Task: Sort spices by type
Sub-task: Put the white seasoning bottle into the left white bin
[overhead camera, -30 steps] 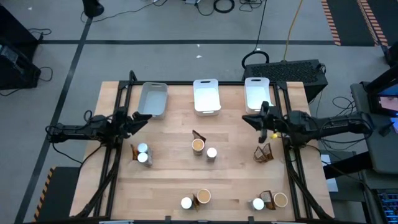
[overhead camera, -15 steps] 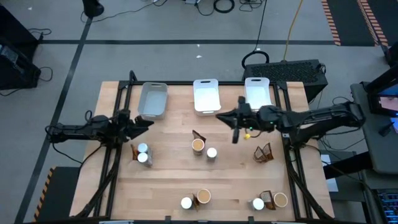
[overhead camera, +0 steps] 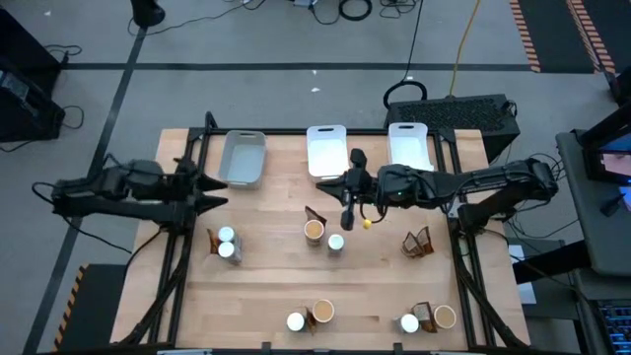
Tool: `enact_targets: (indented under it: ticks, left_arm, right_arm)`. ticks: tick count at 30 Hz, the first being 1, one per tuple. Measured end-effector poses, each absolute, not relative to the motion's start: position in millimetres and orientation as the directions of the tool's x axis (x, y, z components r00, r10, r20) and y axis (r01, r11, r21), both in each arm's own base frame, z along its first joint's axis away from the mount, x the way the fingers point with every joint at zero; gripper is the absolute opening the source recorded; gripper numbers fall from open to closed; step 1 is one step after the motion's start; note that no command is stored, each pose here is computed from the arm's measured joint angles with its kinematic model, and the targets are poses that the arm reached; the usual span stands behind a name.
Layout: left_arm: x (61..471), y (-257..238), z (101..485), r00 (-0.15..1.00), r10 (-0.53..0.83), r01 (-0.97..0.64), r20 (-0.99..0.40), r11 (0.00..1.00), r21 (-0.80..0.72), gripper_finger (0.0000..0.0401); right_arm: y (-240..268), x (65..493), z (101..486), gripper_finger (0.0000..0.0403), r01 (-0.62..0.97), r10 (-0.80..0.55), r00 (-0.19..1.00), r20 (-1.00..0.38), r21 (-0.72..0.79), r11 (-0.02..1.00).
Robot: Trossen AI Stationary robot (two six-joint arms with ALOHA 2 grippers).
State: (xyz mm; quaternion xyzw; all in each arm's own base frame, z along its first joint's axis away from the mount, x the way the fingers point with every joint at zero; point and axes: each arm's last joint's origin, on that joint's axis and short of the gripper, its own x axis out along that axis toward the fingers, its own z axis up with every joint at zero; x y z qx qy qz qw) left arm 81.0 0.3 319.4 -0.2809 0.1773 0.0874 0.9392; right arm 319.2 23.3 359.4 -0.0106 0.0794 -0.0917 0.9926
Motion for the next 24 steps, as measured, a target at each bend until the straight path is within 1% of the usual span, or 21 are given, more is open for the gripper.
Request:
enact_targets:
  ticks: [3,6,9,12,16,17,21,24]
  left_arm:
    - [94.7,-0.1,340.0,0.839,0.067,-0.363,-0.540,0.808,-0.464,0.0313]
    - [113.0,-0.6,355.1,0.738,0.070,-0.436,-0.671,0.809,-0.395,0.0312]
    - [129.7,-0.6,355.8,0.588,0.091,-0.516,-0.804,0.808,-0.285,0.0312]
    - [142.1,-0.9,345.6,0.432,0.095,-0.611,-0.897,0.762,-0.214,0.0312]
    - [155.1,-2.6,330.1,0.271,0.055,-0.732,-0.961,0.660,-0.168,0.0312]
    - [159.0,-3.3,327.2,0.247,0.039,-0.753,-0.968,0.636,-0.166,0.0312]
    - [168.6,-5.2,320.4,0.197,0.008,-0.832,-0.980,0.530,-0.163,0.0312]
    - [172.4,-6.5,316.1,0.150,-0.020,-0.868,-0.989,0.477,-0.141,0.0312]
  right_arm:
    - [23.9,320.1,365.0,0.0000,0.176,-0.182,0.969,-0.164,-0.052,0.983]
    - [26.5,320.9,363.5,0.0000,0.146,-0.156,0.969,-0.190,-0.067,0.987]
    - [28.4,322.8,358.9,0.0000,0.095,-0.106,0.970,-0.220,-0.059,0.994]
    - [29.7,324.9,354.5,0.0000,0.058,-0.070,0.967,-0.246,-0.055,0.997]
    - [30.7,323.6,349.8,0.0000,0.030,-0.045,0.954,-0.295,-0.056,0.998]
    - [30.8,323.1,348.4,0.0000,0.026,-0.044,0.950,-0.310,-0.061,0.998]
    - [30.5,321.6,343.9,0.0000,0.010,-0.042,0.934,-0.356,-0.090,0.996]
    - [31.6,320.9,342.1,0.0000,-0.041,0.003,0.927,-0.375,-0.093,0.995]
